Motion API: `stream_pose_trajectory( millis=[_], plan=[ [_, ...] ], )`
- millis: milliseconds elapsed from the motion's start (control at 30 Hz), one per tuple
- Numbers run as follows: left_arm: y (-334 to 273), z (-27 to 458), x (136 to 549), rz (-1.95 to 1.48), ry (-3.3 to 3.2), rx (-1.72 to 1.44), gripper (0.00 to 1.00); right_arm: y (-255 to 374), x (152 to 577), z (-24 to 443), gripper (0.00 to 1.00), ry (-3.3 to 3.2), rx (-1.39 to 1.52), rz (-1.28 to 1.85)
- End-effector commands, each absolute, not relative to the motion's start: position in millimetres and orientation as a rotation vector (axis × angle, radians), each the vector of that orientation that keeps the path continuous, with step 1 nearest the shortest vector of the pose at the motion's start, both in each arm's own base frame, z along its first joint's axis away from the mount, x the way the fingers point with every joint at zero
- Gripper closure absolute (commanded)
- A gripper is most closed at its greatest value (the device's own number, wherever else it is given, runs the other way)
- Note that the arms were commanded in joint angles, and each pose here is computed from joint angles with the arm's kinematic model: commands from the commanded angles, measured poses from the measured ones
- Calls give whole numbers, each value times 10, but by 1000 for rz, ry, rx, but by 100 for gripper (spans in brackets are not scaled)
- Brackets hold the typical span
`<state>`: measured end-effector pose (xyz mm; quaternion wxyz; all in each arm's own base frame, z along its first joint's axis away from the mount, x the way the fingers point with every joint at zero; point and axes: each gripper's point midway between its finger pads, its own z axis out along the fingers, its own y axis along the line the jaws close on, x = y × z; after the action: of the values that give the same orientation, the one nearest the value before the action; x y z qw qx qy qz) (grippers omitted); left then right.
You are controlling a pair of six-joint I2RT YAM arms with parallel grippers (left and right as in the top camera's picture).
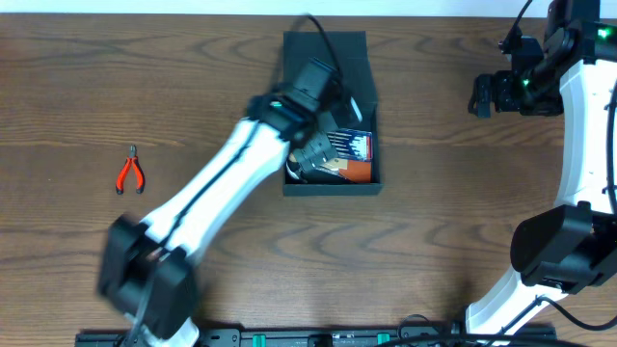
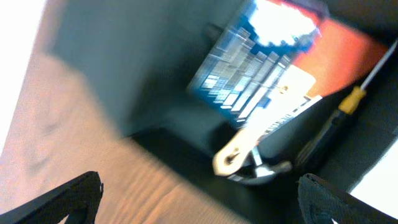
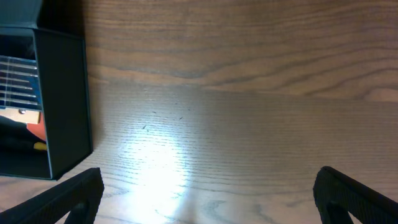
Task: Pack container
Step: 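Lower the screwdriver into the box and open the left gripper, then move the left gripper over the red-black pliers and descend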
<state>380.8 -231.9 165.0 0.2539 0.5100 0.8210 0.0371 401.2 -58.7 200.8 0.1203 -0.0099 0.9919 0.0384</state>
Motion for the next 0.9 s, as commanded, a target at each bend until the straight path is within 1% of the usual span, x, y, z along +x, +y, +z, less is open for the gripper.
stream_pose_trajectory(
  millis=[0,67,167,200,333,433,533,633,867],
  plan=[
    [-1923,2068,3849,102,2298,1113,2,-584,4000,1960,1,2912,-43,131],
    [-1645,2183,3846,107,2355,977,2,-583,3993,1959,1,2915,-43,132],
    [-984,2275,3808,126,2509,620,1,-581,3986,1957,1,2918,-42,133],
    [-709,2268,3748,138,2572,498,1,-581,3983,1957,1,2919,-42,134],
    [102,2172,3510,192,2738,210,2,-581,3982,1956,1,2919,-42,134],
    [518,2140,3472,153,2757,-87,1,-580,3983,1957,1,2919,-42,134],
    [674,2094,3504,-15,2736,-236,1,-581,3986,1957,1,2918,-42,134],
    [862,1928,3526,-28,2748,-312,2,-582,3994,1959,1,2915,-43,132],
    [926,1315,3591,-56,2887,-299,1,-582,3995,1959,1,2914,-43,132]
  ],
)
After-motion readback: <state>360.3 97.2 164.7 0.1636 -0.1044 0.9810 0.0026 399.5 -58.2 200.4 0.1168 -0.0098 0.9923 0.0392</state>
